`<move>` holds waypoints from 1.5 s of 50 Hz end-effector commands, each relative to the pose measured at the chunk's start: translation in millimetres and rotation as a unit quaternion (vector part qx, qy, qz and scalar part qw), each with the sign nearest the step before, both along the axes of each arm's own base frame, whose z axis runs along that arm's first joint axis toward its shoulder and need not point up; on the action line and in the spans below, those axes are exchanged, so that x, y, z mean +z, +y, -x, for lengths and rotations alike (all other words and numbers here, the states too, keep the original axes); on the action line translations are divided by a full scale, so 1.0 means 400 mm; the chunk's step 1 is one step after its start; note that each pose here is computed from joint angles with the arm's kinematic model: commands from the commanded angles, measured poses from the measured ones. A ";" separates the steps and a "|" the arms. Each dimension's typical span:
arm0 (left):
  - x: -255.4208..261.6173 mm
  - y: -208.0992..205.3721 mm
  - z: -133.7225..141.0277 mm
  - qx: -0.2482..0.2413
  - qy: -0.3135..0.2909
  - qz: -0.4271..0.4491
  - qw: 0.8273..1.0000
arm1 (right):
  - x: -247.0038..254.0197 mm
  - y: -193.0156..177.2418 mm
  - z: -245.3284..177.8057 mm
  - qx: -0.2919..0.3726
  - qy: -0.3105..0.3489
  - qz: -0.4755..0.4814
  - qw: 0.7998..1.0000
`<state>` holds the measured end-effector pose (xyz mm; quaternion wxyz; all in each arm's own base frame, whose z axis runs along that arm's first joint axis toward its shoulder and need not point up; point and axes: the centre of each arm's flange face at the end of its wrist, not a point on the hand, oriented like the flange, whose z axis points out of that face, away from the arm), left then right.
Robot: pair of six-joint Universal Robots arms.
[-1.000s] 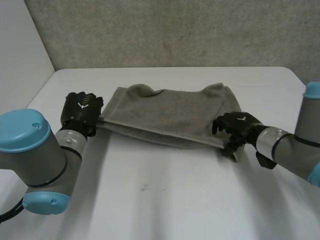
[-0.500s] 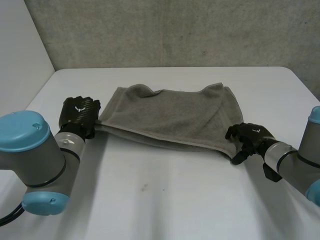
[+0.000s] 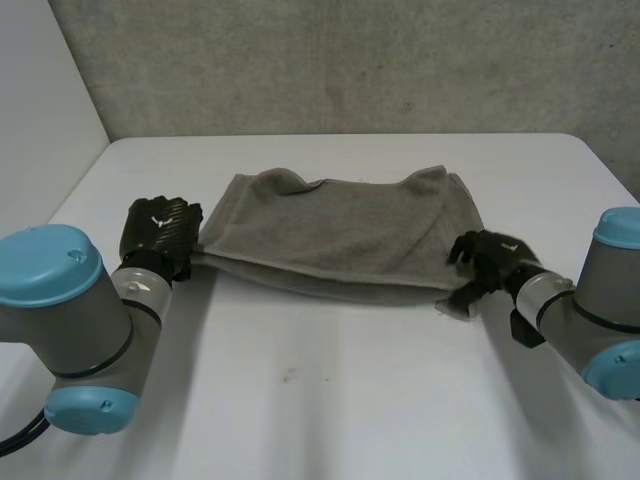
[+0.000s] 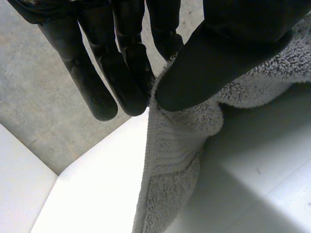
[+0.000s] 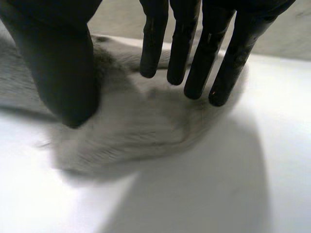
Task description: Fold the towel.
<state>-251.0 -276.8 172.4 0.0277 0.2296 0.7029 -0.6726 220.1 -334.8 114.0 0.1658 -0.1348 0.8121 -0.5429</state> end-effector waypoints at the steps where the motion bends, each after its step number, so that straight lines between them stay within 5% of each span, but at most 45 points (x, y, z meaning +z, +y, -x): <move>1: -0.002 0.000 -0.003 0.002 -0.002 -0.003 1.000 | 0.056 -0.041 0.039 -0.066 0.038 0.064 0.995; 7: -0.010 0.020 -0.009 -0.001 -0.014 -0.027 1.000 | 0.108 -0.024 0.031 -0.024 0.076 0.101 0.992; 15: -0.022 0.086 -0.025 -0.007 -0.054 -0.105 0.993 | 0.146 0.084 0.021 0.127 0.196 0.073 0.970; 20: -0.007 0.141 -0.053 -0.001 -0.083 -0.157 0.984 | 0.167 0.175 0.054 0.202 0.294 -0.007 0.934; 35: 0.013 0.233 -0.093 -0.024 -0.176 -0.238 0.955 | 0.187 0.284 0.097 0.298 0.414 -0.062 0.858; 39: -0.038 0.174 -0.069 -0.038 -0.221 -0.244 0.943 | 0.141 0.213 0.088 0.276 0.454 -0.058 0.845; 45: -0.021 0.017 0.003 -0.036 -0.216 -0.181 0.959 | 0.183 0.108 0.030 0.226 0.490 0.036 0.841; 50: 0.132 -0.124 0.074 -0.025 -0.163 -0.045 0.985 | 0.323 -0.037 -0.027 0.121 0.491 0.190 0.841; 54: 0.325 -0.197 0.111 -0.011 -0.088 0.107 0.990 | 0.586 -0.128 -0.079 -0.024 0.404 0.421 0.812; 56: 0.503 -0.223 0.129 -0.006 -0.020 0.258 0.966 | 0.658 -0.128 -0.089 -0.062 0.365 0.484 0.793; 57: 0.504 -0.223 0.129 -0.006 -0.020 0.259 0.966 | 0.738 -0.106 -0.093 -0.093 0.323 0.545 0.768; 58: 0.570 -0.229 0.122 0.004 0.005 0.316 0.949 | 0.739 -0.106 -0.093 -0.093 0.322 0.545 0.768; 59: 0.605 -0.231 0.123 0.007 0.028 0.353 0.935 | 0.789 -0.083 -0.090 -0.110 0.294 0.585 0.748; 60: 0.605 -0.231 0.123 0.007 0.029 0.353 0.935 | 0.801 -0.066 -0.088 -0.106 0.285 0.602 0.738; 65: 0.639 -0.229 0.116 0.002 0.086 0.388 0.918 | 0.738 -0.055 -0.095 -0.067 0.295 0.577 0.759; 75: 0.318 -0.241 0.093 -0.018 0.030 0.204 0.978 | 0.492 -0.047 -0.094 0.034 0.347 0.416 0.840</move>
